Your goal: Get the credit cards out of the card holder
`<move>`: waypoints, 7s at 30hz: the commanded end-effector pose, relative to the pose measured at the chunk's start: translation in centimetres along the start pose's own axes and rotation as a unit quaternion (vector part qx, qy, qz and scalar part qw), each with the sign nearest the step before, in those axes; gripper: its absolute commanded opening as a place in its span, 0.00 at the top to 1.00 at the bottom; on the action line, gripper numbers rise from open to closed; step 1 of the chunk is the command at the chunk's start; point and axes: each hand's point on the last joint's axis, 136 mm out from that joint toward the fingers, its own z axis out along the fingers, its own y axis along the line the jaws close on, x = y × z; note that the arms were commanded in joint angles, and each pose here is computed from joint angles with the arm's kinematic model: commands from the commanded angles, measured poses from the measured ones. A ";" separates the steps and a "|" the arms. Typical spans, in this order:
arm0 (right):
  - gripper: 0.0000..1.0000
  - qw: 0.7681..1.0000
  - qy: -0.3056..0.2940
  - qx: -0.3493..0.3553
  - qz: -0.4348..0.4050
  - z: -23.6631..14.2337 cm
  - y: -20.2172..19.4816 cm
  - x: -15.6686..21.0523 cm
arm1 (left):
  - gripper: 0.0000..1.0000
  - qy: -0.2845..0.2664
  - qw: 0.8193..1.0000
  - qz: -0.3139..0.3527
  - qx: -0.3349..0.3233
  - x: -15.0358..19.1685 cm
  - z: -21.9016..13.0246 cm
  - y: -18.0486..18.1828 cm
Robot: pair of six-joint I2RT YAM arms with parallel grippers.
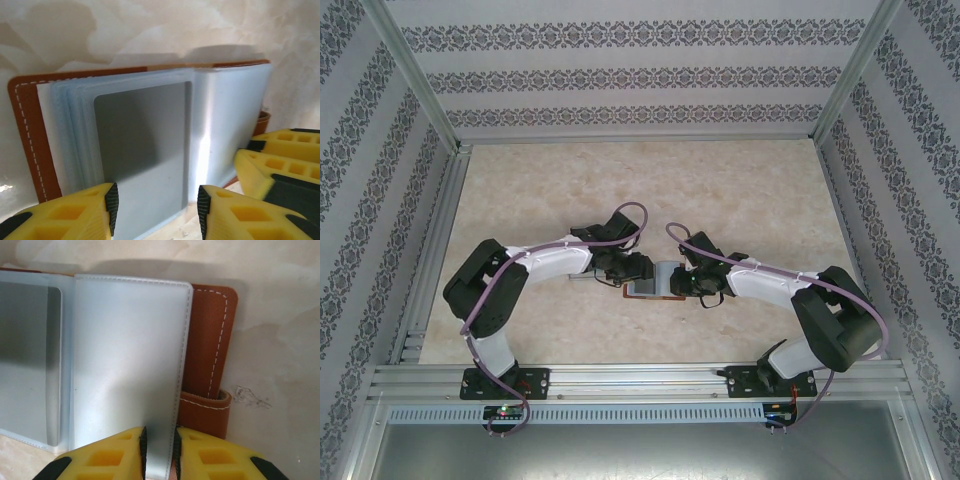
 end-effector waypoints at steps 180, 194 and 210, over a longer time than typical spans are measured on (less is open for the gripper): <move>0.73 0.999 -0.006 0.023 0.041 -0.1 -1.6 0.5 | 0.44 -0.014 0.987 0.091 0.130 0.4 -2.6 -7.3; 0.73 0.994 -0.072 0.043 0.064 -3.4 -3.2 -1.2 | 0.67 -0.031 0.999 0.028 0.030 -0.2 -2.1 -0.5; 0.65 0.998 -0.036 -0.017 0.039 -1.8 0.1 -2.0 | 0.71 0.012 1.000 0.006 0.016 1.1 0.6 1.3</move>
